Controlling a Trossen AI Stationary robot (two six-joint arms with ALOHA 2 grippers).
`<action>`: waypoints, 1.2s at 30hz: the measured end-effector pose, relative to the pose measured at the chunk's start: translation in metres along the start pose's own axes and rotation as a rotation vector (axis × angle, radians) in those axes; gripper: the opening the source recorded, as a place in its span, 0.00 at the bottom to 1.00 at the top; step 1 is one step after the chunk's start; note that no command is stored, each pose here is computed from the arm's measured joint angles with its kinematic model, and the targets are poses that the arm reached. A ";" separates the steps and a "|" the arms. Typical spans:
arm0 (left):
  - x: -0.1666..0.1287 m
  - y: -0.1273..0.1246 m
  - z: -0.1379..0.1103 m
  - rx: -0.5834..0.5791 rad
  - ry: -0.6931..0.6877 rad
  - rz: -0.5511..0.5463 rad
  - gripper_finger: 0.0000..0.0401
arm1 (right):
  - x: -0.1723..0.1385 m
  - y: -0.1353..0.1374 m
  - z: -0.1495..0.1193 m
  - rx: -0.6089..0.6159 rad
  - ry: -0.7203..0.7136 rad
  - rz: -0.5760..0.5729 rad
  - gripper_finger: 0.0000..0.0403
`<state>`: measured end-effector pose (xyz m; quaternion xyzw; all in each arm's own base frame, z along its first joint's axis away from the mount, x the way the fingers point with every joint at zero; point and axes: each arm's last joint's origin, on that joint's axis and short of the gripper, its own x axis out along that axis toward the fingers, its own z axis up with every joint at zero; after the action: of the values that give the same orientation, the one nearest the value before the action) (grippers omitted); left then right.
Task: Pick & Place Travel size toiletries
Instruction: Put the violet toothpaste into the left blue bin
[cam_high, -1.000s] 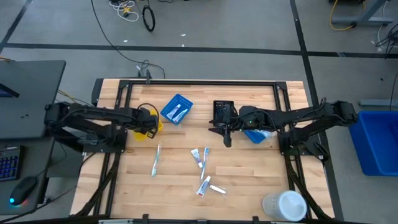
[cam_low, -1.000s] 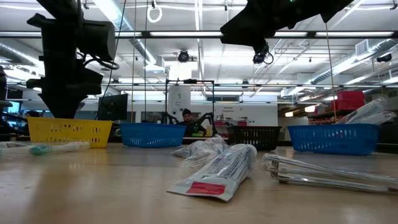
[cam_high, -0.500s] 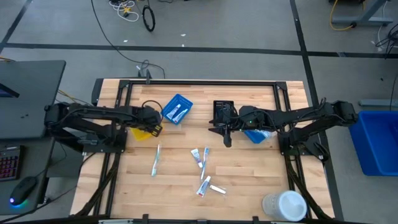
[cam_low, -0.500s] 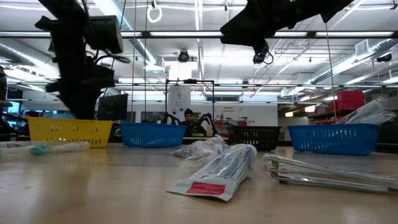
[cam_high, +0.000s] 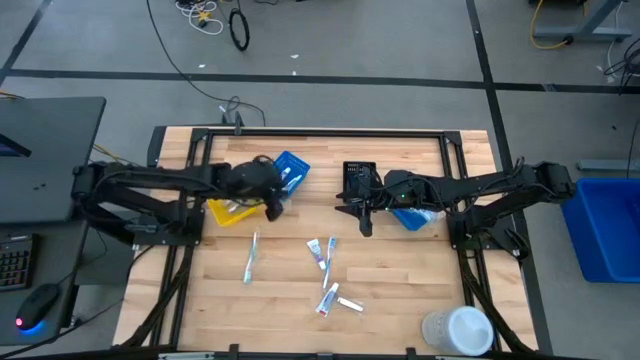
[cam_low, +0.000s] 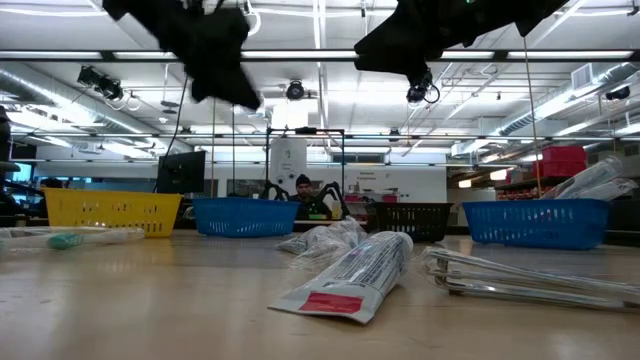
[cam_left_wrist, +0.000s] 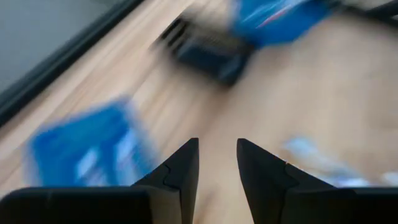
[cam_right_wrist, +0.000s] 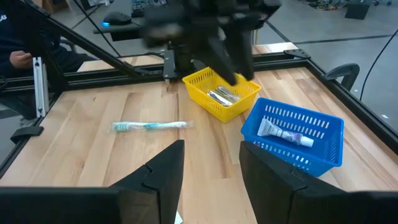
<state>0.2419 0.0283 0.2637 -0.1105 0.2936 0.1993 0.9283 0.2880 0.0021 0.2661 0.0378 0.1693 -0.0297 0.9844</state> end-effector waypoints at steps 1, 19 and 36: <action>0.000 -0.006 0.005 0.025 -0.049 -0.062 0.29 | 0.000 0.000 0.000 0.000 0.000 0.000 0.41; 0.103 -0.111 -0.039 0.328 0.067 -0.397 0.39 | 0.000 0.000 0.000 0.019 0.001 0.000 0.40; 0.147 -0.132 -0.073 0.838 0.340 -0.391 0.56 | 0.000 0.000 -0.009 0.091 0.085 0.005 0.39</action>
<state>0.3728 -0.0681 0.1298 0.1883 0.4698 -0.1347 0.8519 0.2851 0.0028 0.2582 0.0842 0.2095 -0.0331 0.9736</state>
